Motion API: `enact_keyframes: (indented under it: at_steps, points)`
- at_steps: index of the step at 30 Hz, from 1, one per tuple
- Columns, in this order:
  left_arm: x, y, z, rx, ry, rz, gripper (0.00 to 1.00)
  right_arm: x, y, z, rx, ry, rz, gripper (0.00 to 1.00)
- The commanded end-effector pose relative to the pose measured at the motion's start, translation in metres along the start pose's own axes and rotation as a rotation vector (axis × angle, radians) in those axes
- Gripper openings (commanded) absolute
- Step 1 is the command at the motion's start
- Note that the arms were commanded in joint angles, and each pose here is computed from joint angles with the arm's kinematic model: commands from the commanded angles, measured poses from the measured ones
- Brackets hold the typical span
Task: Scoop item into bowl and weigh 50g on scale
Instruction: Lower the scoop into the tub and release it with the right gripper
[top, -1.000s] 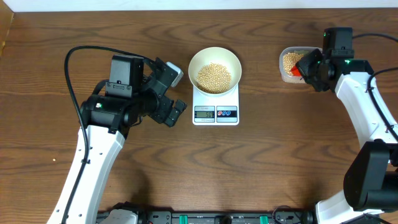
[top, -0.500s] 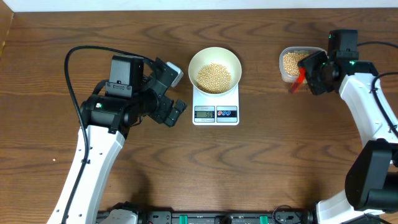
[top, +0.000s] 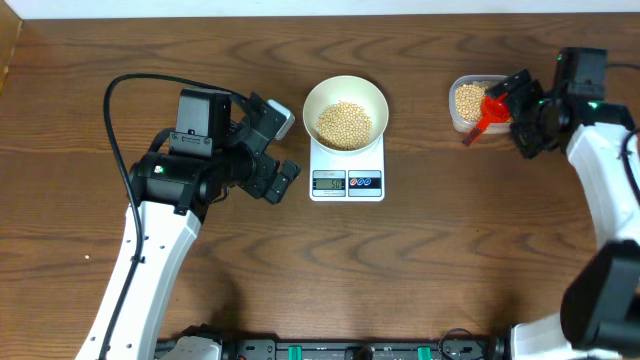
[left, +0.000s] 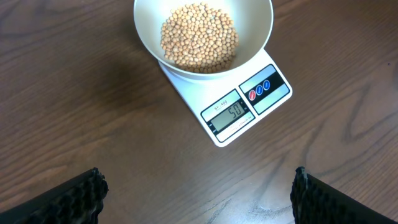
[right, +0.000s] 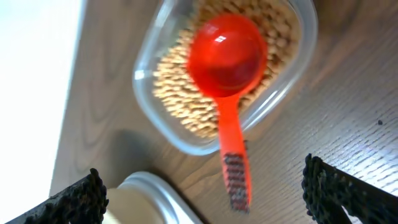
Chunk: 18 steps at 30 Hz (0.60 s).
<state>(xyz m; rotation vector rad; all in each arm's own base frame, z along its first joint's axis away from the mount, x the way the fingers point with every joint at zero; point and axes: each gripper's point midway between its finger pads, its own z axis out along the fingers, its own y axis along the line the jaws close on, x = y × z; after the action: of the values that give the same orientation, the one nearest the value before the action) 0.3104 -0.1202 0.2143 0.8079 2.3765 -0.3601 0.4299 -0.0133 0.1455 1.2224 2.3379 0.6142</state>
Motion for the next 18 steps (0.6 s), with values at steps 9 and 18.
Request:
enact_keyframes:
  at_steps: [9, 18]
  points:
    - [-0.004, 0.001, -0.003, -0.009, -0.01, 0.019, 0.96, 0.012, 0.016, -0.115, -0.085, -0.15, -0.096, 0.99]
    - [-0.004, 0.001, -0.003, -0.009, -0.01, 0.019, 0.96, 0.031, 0.005, -0.174, -0.102, -0.22, -0.123, 0.99]
